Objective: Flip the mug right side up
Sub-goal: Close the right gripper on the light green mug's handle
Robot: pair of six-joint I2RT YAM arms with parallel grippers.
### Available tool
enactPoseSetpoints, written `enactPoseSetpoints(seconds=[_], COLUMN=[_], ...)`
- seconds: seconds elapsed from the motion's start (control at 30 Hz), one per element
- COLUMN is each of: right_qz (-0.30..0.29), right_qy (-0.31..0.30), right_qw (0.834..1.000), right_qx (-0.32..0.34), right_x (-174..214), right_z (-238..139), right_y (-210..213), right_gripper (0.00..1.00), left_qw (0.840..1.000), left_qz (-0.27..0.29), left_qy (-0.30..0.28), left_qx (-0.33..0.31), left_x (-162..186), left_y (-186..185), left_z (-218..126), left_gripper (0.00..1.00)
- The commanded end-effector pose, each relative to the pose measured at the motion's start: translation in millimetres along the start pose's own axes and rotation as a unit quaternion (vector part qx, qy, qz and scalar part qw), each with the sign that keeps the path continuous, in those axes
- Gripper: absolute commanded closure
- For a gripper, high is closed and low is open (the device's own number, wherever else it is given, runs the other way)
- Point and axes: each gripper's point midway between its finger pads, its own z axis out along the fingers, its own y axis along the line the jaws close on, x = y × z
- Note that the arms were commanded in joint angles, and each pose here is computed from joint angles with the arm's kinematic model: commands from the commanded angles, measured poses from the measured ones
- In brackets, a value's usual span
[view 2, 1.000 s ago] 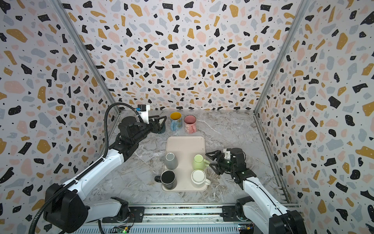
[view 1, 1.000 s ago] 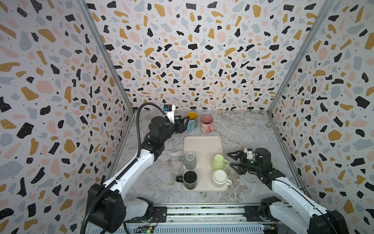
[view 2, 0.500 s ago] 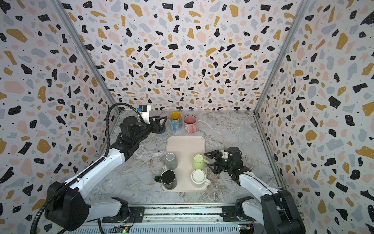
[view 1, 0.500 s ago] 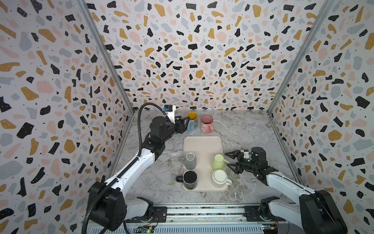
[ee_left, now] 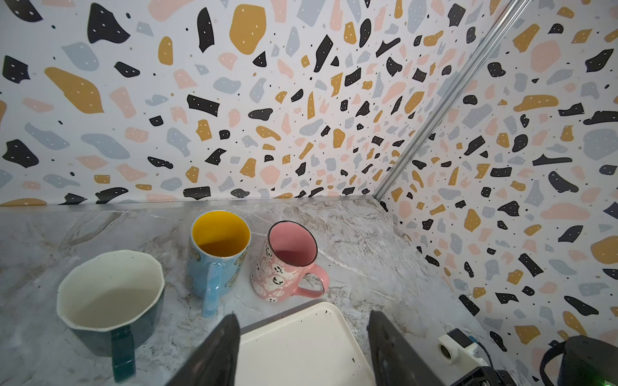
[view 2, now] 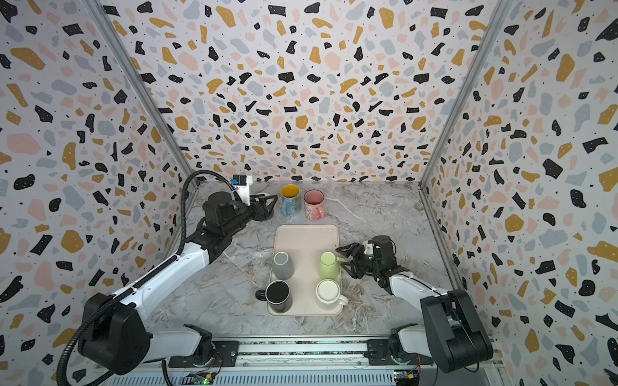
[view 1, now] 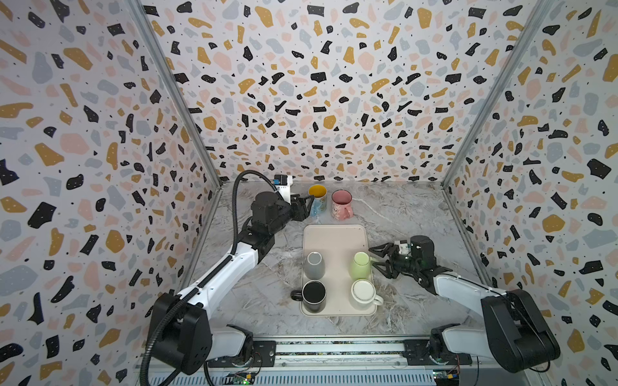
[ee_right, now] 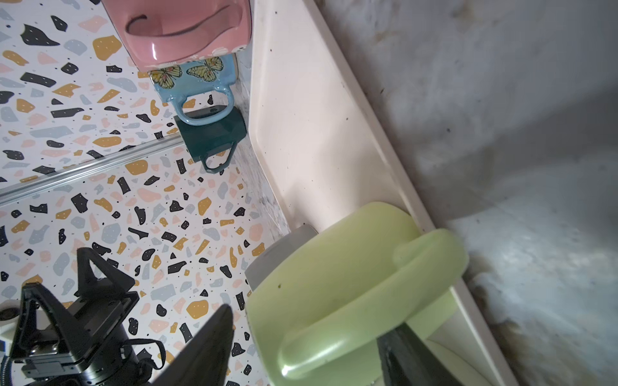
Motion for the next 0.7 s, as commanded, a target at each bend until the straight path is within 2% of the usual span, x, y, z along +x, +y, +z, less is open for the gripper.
enactPoseSetpoints(seconds=[0.0, 0.4, 0.67], right_qz=[-0.021, 0.033, 0.047], right_qy=[-0.02, -0.021, -0.019], right_qw=[0.999, 0.998, 0.997], right_qx=[-0.023, -0.047, -0.064], right_x=[-13.1, -24.8, -29.7], right_z=[1.5, 9.3, 15.9], right_y=[20.9, 23.6, 27.7], right_gripper=[0.33, 0.38, 0.48], left_qw=[0.999, 1.0, 1.0], left_qz=[0.012, 0.001, -0.002], left_qy=[-0.032, -0.023, -0.024], left_qx=[0.006, 0.011, 0.011], left_x=[-25.6, -19.1, -19.0], left_y=[-5.8, -4.5, -4.1], left_z=[-0.5, 3.4, 3.3], left_gripper=[0.38, 0.38, 0.37])
